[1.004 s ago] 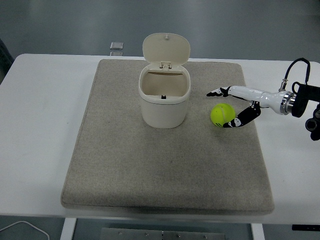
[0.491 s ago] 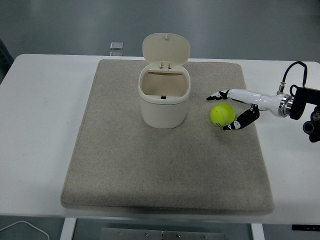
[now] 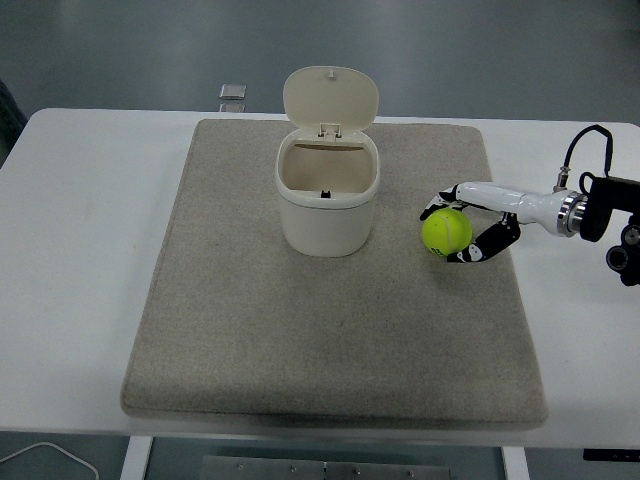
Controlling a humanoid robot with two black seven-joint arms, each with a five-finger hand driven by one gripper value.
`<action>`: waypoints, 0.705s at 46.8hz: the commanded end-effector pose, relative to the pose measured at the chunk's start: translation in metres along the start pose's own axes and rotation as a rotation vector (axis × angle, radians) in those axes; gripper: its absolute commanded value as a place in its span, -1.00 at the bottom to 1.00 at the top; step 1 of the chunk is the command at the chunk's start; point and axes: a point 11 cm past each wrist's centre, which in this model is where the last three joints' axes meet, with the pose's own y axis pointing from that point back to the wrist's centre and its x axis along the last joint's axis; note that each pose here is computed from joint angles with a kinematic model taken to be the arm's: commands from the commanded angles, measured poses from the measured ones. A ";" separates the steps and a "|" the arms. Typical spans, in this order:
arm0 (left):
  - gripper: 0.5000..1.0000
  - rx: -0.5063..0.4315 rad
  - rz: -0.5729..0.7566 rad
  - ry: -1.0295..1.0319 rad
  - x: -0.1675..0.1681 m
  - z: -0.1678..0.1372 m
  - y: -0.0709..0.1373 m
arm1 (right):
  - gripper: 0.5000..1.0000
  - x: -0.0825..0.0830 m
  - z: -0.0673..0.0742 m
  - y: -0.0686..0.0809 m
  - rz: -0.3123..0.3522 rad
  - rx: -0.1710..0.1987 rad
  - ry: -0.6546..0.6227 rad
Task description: Pick up the tennis ball and place it in the box.
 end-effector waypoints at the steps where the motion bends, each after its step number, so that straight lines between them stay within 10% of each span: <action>1: 0.97 0.000 0.000 0.000 0.000 0.000 0.000 | -1.00 0.000 0.000 0.000 0.000 0.000 0.000; 21: 0.97 0.000 0.000 0.000 0.000 0.000 0.000 | -1.00 0.061 -0.016 0.018 0.032 0.033 0.012; 33: 0.97 0.001 0.000 0.000 0.000 0.000 0.000 | -1.00 0.088 -0.041 0.041 -0.020 0.148 -0.031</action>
